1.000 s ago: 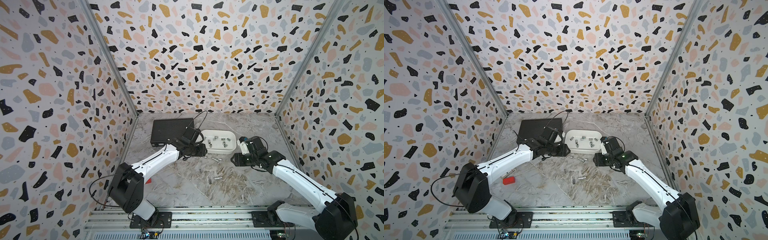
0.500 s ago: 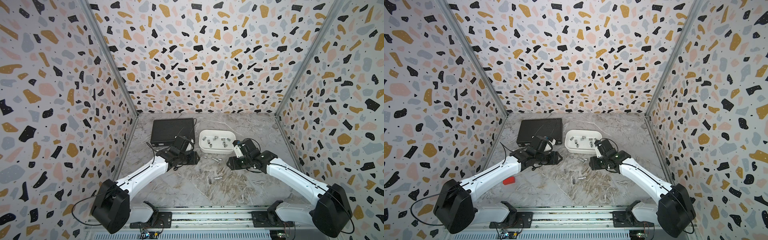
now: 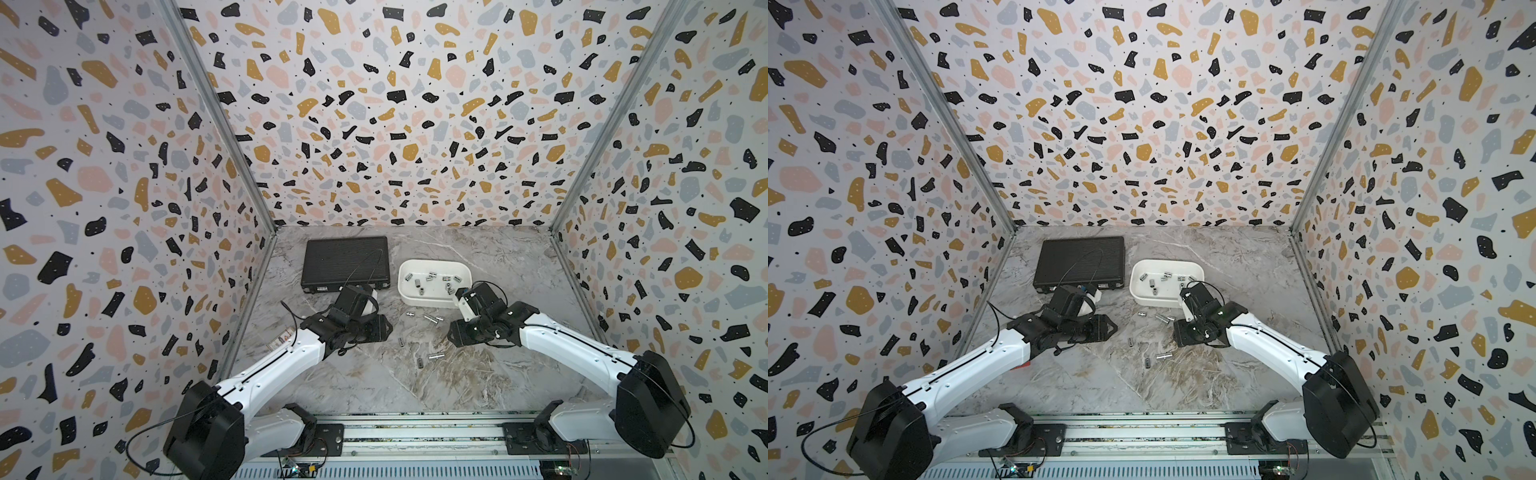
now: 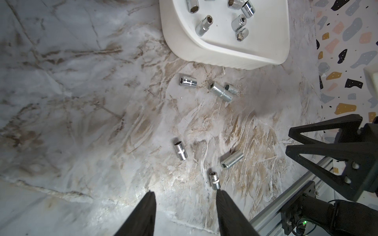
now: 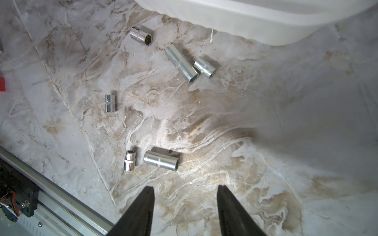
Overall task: Put the socket on the desktop into the storage box
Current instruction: Pick up the socket head at the center of the board.
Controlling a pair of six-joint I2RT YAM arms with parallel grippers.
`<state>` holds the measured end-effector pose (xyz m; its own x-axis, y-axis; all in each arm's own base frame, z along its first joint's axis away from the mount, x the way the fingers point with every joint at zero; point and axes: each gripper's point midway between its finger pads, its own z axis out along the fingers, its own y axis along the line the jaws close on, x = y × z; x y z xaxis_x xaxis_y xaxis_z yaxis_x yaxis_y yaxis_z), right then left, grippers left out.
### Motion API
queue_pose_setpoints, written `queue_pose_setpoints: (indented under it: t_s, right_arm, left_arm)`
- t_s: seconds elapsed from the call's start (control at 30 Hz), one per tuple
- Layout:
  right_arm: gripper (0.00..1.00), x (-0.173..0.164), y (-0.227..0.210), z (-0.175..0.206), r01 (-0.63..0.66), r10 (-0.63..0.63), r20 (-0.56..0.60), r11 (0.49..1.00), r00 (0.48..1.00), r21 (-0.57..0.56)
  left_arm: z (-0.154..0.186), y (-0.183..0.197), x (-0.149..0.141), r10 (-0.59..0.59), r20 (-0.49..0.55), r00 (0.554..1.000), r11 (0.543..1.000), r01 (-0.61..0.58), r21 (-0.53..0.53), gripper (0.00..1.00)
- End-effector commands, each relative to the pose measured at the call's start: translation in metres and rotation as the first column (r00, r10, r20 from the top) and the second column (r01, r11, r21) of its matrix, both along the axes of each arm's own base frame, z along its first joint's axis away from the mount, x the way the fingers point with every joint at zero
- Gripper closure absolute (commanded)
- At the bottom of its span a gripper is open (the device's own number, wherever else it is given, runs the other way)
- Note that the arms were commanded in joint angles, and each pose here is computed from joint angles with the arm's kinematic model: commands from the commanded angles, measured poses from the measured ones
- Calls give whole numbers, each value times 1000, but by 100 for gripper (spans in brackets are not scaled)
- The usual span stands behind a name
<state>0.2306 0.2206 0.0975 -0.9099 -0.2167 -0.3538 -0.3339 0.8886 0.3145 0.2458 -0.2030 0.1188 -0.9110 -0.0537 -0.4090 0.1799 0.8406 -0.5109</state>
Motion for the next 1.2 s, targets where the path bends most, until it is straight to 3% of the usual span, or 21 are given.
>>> queue_pose_setpoints:
  t_s: [0.0, 0.33, 1.17]
  right_arm:
    - [45, 3, 6, 5, -6, 6, 10, 1000, 1000, 2]
    - [42, -8, 18, -7, -59, 58, -40, 998, 998, -22]
    - [30, -15, 30, -28, -72, 54, -90, 974, 995, -215]
  left_arm:
    - [4, 0, 0, 9, 17, 1000, 1000, -8, -29, 48]
    - [0, 4, -2, 26, 9, 1000, 999, -26, -30, 48]
    - [4, 12, -10, 43, 26, 999, 998, -42, -48, 48]
